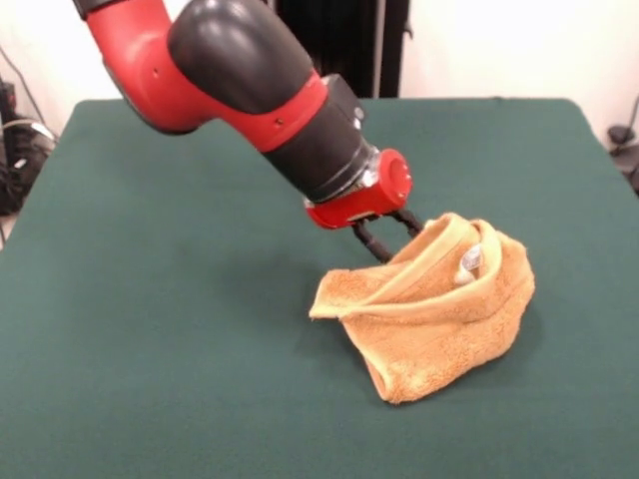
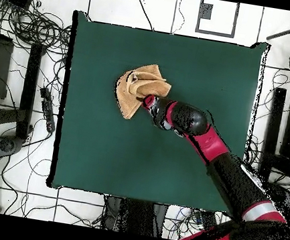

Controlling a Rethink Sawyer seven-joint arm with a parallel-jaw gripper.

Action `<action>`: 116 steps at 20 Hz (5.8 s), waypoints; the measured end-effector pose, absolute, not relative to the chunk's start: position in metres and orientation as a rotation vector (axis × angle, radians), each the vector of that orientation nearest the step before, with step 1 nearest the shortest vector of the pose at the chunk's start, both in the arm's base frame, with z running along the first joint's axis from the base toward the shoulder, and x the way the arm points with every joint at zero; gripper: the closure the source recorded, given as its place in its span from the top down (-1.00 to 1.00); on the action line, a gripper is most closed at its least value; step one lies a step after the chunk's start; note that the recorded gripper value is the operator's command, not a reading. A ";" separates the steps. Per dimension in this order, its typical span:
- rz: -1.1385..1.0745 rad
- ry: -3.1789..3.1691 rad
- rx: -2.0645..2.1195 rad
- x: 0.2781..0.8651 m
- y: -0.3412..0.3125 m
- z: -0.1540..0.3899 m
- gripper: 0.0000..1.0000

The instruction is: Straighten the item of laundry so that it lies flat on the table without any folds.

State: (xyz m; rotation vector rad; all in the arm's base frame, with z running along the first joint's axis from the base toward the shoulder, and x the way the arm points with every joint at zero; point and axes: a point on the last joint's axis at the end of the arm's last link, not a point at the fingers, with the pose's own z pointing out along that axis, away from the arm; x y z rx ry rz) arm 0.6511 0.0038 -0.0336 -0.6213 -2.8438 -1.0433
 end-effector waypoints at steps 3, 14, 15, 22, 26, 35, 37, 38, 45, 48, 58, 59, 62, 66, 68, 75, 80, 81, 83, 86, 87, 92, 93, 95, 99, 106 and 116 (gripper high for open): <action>-1.074 -2.842 -0.671 0.659 -0.011 -0.022 1.00; -1.256 -2.786 -0.813 0.665 -0.042 0.019 1.00; -1.266 -2.784 -0.816 0.665 -0.041 0.021 1.00; -1.331 -2.760 -0.805 0.663 -0.022 0.029 1.00; -1.363 -2.759 -0.805 0.665 -0.010 0.031 1.00; -1.420 -2.789 -0.876 0.677 0.010 0.028 1.00; -1.430 -2.798 -0.892 0.680 0.013 0.028 1.00; -1.432 -2.806 -0.899 0.682 0.014 0.029 1.00; -1.440 -2.840 -0.930 0.687 0.018 0.033 1.00; -1.440 -2.843 -0.930 0.688 0.020 0.034 1.00; -1.443 -2.842 -0.900 0.686 0.036 0.031 -1.00; -1.443 -2.844 -0.899 0.685 0.037 0.030 -1.00; -1.444 -2.859 -0.905 0.679 0.037 0.022 -1.00; -1.435 -2.873 -0.925 0.670 0.036 0.009 -1.00; -1.425 -2.875 -0.923 0.667 0.037 0.006 -1.00; -1.360 -2.877 -0.916 0.656 0.038 -0.009 -1.00; -1.344 -2.882 -0.913 0.654 0.037 -0.012 -1.00; -1.343 -2.884 -0.912 0.654 0.036 -0.011 -1.00; -1.337 -2.898 -0.908 0.657 0.034 -0.008 1.00; -1.331 -2.909 -0.904 0.658 0.031 -0.005 1.00; -1.330 -2.912 -0.903 0.659 0.030 -0.004 1.00; -1.323 -2.927 -0.899 0.661 0.027 0.000 1.00; -1.321 -2.931 -0.899 0.662 0.026 0.000 1.00; -1.316 -2.940 -0.895 0.663 0.025 0.003 1.00; -1.306 -2.951 -0.887 0.664 0.025 0.004 1.00; -1.255 -2.933 -0.845 0.649 0.046 -0.014 1.00; -1.172 -2.967 -0.788 0.647 0.068 -0.032 1.00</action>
